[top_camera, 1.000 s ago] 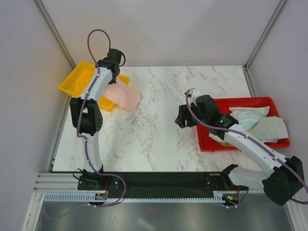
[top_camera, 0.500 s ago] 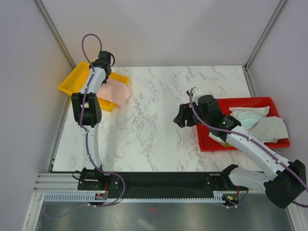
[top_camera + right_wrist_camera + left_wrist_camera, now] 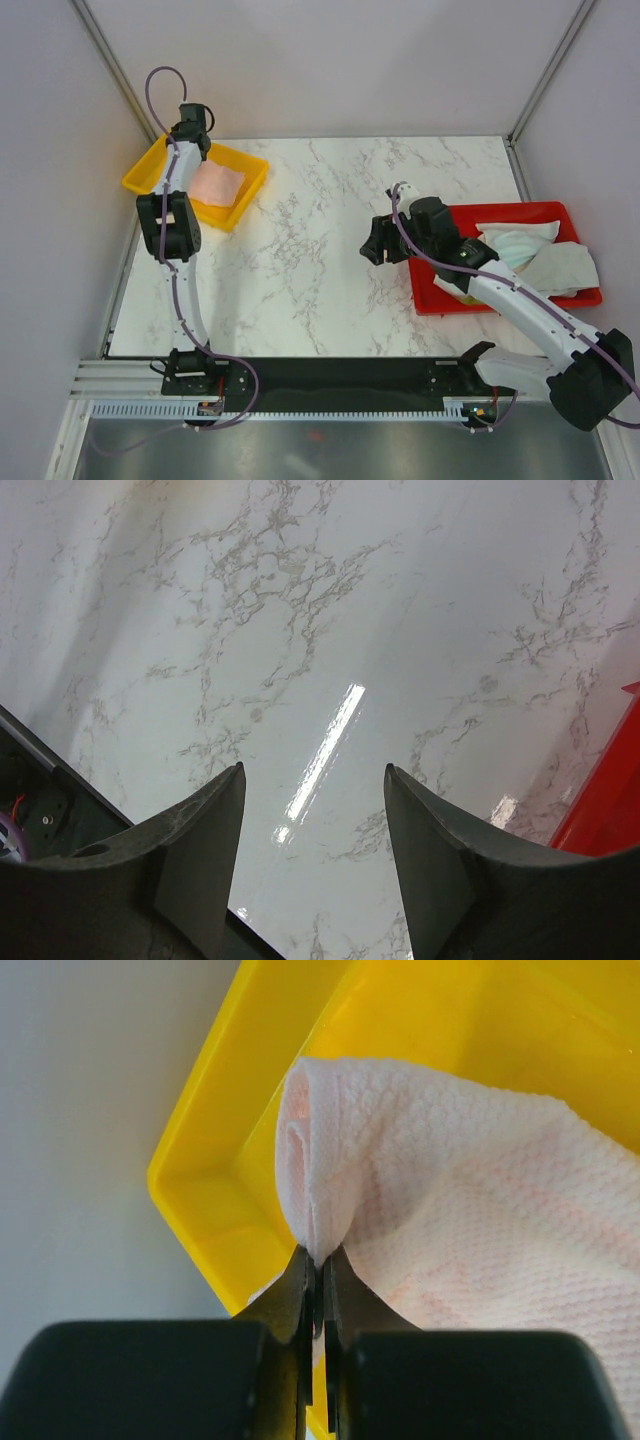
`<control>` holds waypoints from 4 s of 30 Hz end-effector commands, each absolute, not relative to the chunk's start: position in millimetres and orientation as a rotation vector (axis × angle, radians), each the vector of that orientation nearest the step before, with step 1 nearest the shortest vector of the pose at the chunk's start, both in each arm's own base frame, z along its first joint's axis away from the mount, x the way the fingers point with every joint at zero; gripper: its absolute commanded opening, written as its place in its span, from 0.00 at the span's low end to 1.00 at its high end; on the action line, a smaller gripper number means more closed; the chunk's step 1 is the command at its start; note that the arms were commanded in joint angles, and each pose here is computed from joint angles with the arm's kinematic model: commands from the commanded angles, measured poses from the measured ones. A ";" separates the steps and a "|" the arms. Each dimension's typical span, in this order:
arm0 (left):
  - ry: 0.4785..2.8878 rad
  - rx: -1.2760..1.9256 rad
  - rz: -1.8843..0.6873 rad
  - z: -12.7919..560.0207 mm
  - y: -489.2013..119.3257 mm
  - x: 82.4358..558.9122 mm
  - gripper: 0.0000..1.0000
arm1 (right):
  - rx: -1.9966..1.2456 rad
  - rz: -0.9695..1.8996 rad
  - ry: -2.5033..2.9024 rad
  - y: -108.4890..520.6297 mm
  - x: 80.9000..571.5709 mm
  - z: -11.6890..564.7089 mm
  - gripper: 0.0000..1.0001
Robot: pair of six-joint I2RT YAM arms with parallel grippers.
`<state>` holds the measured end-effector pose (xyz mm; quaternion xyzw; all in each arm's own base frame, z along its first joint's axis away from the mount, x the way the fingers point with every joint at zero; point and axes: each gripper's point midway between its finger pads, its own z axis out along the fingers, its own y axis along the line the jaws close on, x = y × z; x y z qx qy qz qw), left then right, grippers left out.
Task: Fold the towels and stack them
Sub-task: Neatly place the folded towel into the bin, then grab crumpled towel, then move the towel to the center of the board
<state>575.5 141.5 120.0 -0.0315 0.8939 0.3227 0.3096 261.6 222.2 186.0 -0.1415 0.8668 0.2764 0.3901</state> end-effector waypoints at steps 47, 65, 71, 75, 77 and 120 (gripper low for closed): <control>2.240 0.387 -0.772 267.7 -263.4 322.2 0.93 | 1.216 -0.610 2.124 -171.1 295.4 121.8 0.67; 2.315 0.405 -0.790 236.0 -277.6 306.0 0.89 | 1.241 -0.750 2.139 -201.7 283.5 96.9 0.52; 2.342 0.429 -0.790 225.9 -286.8 304.9 0.89 | 1.236 -0.823 2.132 -209.2 277.4 101.2 0.40; 2.344 0.438 -0.793 224.8 -290.0 304.0 0.89 | 1.241 -0.823 2.102 -210.6 276.4 108.4 0.48; 2.343 0.442 -0.795 225.4 -291.1 303.3 0.89 | 1.251 -0.822 2.134 -211.4 275.7 96.9 0.47; 2.336 -0.059 -0.632 191.2 -163.2 315.5 0.82 | 0.066 1.124 2.199 289.2 342.3 175.5 0.00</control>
